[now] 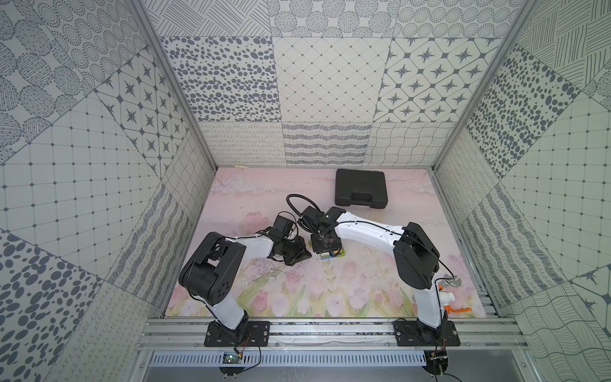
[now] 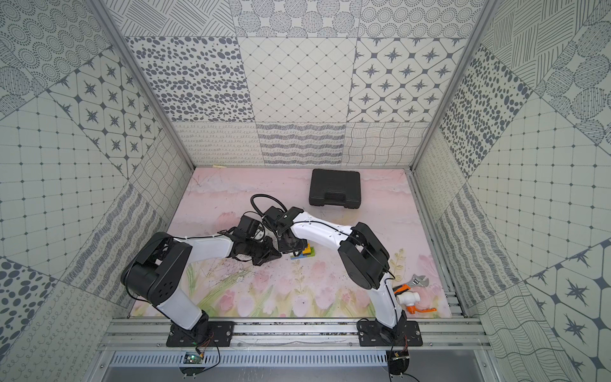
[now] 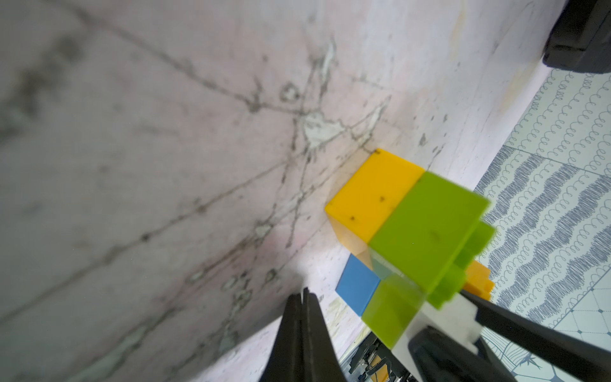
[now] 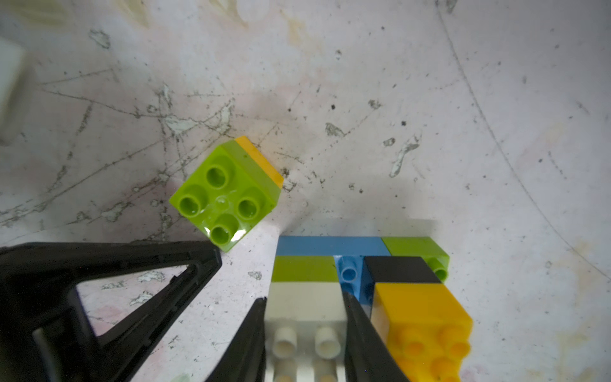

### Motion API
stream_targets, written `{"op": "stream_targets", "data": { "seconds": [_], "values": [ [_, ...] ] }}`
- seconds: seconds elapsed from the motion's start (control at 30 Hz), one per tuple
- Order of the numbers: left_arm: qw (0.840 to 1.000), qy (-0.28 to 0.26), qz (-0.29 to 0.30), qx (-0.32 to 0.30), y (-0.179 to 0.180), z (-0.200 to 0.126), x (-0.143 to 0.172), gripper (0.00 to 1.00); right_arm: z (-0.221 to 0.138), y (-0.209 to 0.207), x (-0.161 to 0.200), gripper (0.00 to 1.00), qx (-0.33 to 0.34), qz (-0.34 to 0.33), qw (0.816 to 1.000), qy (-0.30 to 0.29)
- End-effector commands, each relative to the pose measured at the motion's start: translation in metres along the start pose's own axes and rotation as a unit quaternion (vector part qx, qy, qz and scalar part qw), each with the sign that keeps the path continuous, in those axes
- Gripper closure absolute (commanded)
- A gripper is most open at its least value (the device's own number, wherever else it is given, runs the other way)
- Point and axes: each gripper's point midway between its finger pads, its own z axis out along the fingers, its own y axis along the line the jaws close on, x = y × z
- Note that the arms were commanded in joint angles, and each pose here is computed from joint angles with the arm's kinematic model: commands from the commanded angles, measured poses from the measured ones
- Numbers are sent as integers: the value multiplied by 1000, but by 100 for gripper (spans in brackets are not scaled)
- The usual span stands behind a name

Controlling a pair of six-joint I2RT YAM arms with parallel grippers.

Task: Assemble the number 4 with lego
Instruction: Assemble the lego brick with the lego brick, then pick up the lego brick from the center of the board.

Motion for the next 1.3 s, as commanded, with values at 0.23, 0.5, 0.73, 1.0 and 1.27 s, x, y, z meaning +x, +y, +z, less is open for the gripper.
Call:
{"op": "stream_targets", "data": {
  "seconds": [0.23, 0.5, 0.73, 1.0, 1.27],
  "values": [
    [989, 10, -53, -136, 59, 4, 17, 100, -67, -8, -33, 29, 3, -17, 998, -53],
    [979, -99, -66, -163, 63, -51, 3, 100, -55, 35, -49, 17, -31, -28, 998, -52],
    [977, -113, -74, -166, 77, -90, 10, 100, -12, 48, -62, 18, 31, -37, 998, -32],
    [980, -90, -90, -154, 91, -82, 20, 100, 13, 59, -53, 18, 5, -90, 996, -24],
    [981, -73, -98, -151, 93, -70, 18, 100, 19, 57, -41, 38, 0, -116, 993, -7]
  ]
}}
